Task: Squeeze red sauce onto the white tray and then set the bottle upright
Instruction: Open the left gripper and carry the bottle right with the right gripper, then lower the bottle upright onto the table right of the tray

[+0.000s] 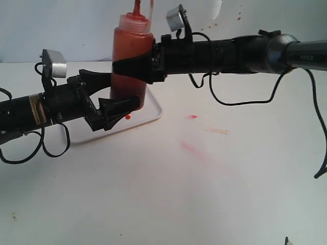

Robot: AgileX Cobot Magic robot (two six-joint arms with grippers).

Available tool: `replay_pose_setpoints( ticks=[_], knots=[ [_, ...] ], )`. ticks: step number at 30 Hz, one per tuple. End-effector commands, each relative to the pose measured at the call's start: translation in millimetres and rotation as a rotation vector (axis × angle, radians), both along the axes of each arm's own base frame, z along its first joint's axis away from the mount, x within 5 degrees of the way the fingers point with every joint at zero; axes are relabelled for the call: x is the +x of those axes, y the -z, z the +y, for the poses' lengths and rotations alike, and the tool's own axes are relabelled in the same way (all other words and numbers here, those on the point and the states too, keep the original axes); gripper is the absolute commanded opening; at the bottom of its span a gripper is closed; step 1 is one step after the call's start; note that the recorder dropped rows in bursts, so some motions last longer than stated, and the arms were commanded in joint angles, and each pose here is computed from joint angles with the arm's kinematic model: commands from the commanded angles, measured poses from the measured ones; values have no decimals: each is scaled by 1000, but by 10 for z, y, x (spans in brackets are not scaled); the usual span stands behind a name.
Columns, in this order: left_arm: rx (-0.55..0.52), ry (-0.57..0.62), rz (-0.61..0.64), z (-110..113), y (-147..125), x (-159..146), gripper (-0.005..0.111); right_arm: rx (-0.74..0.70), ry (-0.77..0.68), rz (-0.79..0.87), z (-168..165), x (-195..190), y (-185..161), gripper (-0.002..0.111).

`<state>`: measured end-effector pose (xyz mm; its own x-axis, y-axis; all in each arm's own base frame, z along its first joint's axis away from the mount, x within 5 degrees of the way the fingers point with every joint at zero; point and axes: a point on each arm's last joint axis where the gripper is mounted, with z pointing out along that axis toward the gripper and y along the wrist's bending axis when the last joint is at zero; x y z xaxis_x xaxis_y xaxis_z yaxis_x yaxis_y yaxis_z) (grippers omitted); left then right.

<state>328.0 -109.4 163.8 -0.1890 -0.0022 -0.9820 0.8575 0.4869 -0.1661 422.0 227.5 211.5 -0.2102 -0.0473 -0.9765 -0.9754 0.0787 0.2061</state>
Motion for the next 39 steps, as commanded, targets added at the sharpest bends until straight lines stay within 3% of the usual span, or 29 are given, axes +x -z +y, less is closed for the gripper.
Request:
replay_pose_setpoints(
  ticks=[1, 7, 11, 24, 39],
  knots=[
    [-2, 8, -20, -2, -35, 3, 105, 10, 88, -28, -453, 193, -80, 0],
    [-9, -16, -20, 41, -41, 25, 105, -253, 54, -72, -984, 241, 172, 0],
    [-14, -24, -19, 45, -44, 31, 105, -286, 51, -28, -1087, 182, 328, 0],
    [-13, -23, -22, 45, -44, 31, 105, -461, -146, -109, -922, -44, 586, 0],
    [-13, -23, -22, 45, -44, 31, 105, -433, -142, -88, -877, -81, 627, 0]
  ],
)
